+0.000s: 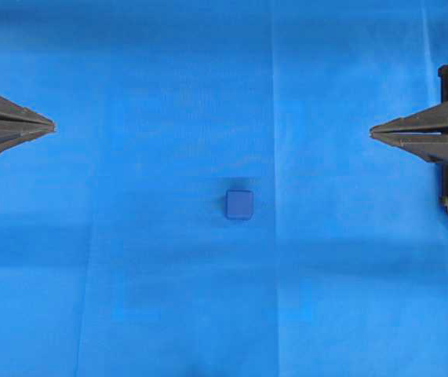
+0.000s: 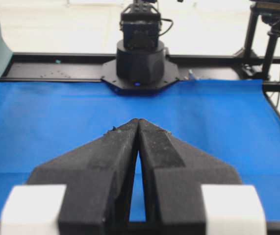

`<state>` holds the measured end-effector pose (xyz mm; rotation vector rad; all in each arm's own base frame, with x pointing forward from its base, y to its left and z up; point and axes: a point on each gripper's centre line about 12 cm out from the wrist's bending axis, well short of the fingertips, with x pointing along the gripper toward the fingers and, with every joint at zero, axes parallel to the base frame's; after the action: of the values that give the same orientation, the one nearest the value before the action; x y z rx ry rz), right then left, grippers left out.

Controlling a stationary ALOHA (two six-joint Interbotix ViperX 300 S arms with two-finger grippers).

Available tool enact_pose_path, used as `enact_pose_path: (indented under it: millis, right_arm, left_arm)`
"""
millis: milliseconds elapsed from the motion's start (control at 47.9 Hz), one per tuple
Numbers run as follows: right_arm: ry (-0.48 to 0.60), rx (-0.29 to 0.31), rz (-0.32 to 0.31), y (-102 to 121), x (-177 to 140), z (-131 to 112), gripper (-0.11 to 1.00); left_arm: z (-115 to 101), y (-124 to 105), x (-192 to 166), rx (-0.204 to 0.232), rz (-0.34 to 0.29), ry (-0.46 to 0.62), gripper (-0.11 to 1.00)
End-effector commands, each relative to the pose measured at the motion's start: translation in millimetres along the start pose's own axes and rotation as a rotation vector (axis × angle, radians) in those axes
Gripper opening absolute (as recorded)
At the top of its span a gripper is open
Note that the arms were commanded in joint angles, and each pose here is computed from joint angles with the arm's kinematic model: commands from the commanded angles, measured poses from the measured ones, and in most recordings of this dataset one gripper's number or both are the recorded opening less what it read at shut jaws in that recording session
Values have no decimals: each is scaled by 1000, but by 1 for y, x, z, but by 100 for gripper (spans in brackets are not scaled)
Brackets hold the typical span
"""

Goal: Handover the blue block to the right arm after grasping it with the left arm, then place it in the designated position.

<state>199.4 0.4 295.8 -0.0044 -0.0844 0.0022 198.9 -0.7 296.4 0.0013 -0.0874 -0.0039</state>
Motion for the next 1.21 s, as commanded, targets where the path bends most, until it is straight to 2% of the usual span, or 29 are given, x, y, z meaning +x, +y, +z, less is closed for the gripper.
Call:
enact_pose_path:
  millis: [0,125,709,772,855,960,1022,1106,1147,1189]
  right_arm:
    - [-23,15,0,0,2,10,0]
    - [5,12,1,0,5,11,-6]
    - [25,21,0,0,4,10,-3]
    - [25,23,2,0,4,10,3]
    - [23,24,0,0,5,11,20]
    - [26,28,1,0,5,10,50]
    - [32,27,-1,0,6,9,68]
    - [32,27,-1,0,6,9,90]
    - [29,27,-1,0,6,10,96]
    - [29,29,-1,0,6,10,96]
  left_arm:
    - [0,1,1,2,2,11,0]
    - [0,0,1,-3,-2,15,0]
    - [3,-3,-1,-1,-13,5,2]
    - [4,-3,-1,-3,-18,0,12]
    - [4,-4,-1,-7,-22,-3,35]
    - [4,-6,-1,-7,-31,-3,67]
    - [4,-6,-1,-9,-31,-3,82]
    - [4,-6,-1,-9,-31,-5,93]
    - [4,-6,-1,-9,-31,-5,93]
    - [4,-6,-1,-9,-31,-5,93]
